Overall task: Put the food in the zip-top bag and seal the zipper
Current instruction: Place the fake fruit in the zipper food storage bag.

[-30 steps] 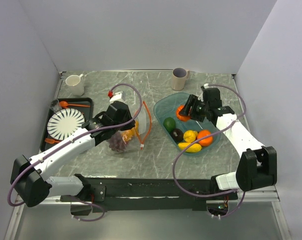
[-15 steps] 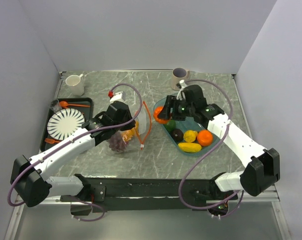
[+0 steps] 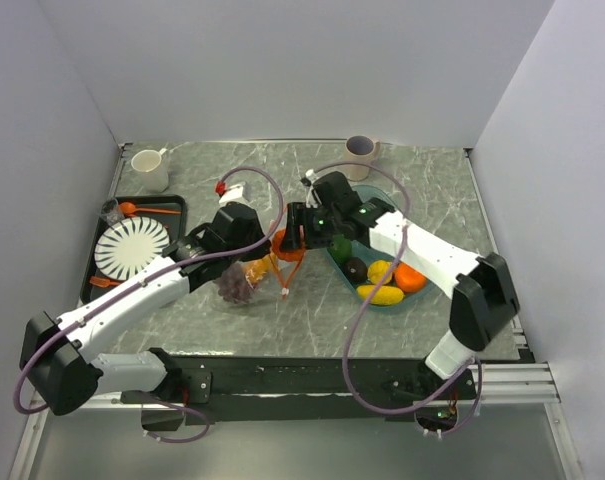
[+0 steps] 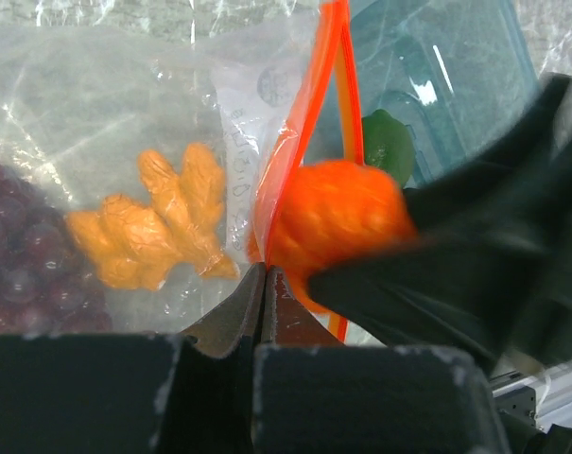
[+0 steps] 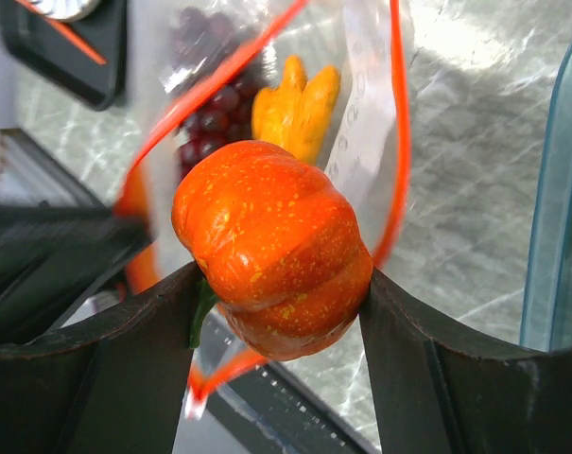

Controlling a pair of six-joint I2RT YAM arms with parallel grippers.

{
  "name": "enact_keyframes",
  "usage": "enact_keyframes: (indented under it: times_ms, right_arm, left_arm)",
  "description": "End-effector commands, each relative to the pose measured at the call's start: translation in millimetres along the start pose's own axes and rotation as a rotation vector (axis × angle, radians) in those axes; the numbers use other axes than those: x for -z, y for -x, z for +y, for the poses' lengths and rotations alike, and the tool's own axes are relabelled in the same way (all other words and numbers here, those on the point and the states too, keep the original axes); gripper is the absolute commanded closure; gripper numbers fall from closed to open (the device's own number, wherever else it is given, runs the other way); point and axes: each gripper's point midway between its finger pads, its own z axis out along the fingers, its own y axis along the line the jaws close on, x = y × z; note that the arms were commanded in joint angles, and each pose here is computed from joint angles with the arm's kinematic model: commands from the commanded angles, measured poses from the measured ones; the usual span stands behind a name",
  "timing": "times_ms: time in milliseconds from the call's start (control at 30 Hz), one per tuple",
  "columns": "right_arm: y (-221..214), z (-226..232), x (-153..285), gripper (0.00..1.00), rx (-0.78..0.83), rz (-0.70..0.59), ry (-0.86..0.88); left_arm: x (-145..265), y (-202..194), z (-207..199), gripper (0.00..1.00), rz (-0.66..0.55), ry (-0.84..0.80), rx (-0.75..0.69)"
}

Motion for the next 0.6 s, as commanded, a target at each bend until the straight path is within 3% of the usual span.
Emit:
enact_keyframes:
  times_ms: [0,200,467,567]
  right_arm:
    - [23,9,0,0.39,0.065,-0.036,-0.009]
    - [22,40,-2,0.34,0.125,0.015,0.111]
    - [29,52,22,0.04,0.154,-0.074,0.134]
    - [33,46,36,0.0,0.167,-0.109,0.08]
  left_arm:
    - [19,23,-11,0.99,-0.089,-0.053,0.044]
    - [28,31,1,0.99,-0.168,-0.036,0.09]
    - [30,34,6,0.99,-0.188,-0.013,0.116]
    - [30,36,11,0.99,-0.193,0.017,0.114]
